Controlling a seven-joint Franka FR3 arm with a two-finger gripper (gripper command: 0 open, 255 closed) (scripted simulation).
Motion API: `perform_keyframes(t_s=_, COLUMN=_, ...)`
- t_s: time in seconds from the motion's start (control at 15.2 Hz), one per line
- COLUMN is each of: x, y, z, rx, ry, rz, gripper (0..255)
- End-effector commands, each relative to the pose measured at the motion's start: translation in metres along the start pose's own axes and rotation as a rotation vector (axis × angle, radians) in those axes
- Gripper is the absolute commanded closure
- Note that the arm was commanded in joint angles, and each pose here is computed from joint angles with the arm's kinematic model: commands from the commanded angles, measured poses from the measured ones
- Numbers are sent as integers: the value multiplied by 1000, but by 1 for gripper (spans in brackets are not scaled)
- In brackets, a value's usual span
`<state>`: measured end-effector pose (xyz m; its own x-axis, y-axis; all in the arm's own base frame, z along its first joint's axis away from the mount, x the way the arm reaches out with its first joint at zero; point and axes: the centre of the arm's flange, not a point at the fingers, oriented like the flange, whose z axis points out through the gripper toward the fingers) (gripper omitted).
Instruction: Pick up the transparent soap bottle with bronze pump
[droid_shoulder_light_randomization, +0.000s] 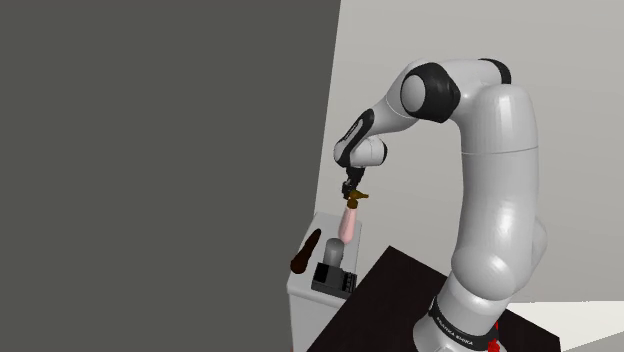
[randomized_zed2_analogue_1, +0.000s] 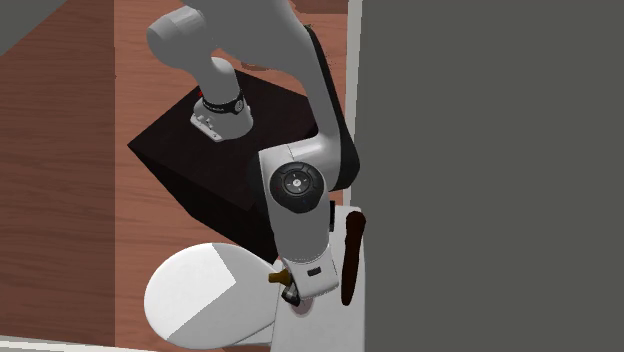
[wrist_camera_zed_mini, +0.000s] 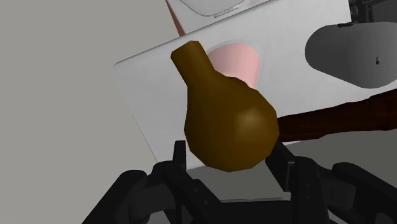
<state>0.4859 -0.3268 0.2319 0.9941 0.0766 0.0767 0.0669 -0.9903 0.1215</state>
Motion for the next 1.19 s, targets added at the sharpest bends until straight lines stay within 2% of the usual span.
perform_keyframes(t_s=0.0, x=0, y=0, z=1, rx=0, ry=0, rz=0, gripper=255)
perform_keyframes(t_s=0.99, x=6, y=10, z=-78, rx=0, ry=0, rz=0, gripper=255)
perform_keyframes(t_s=1.12, x=6, y=10, z=-79, rx=0, ry=0, rz=0, gripper=255)
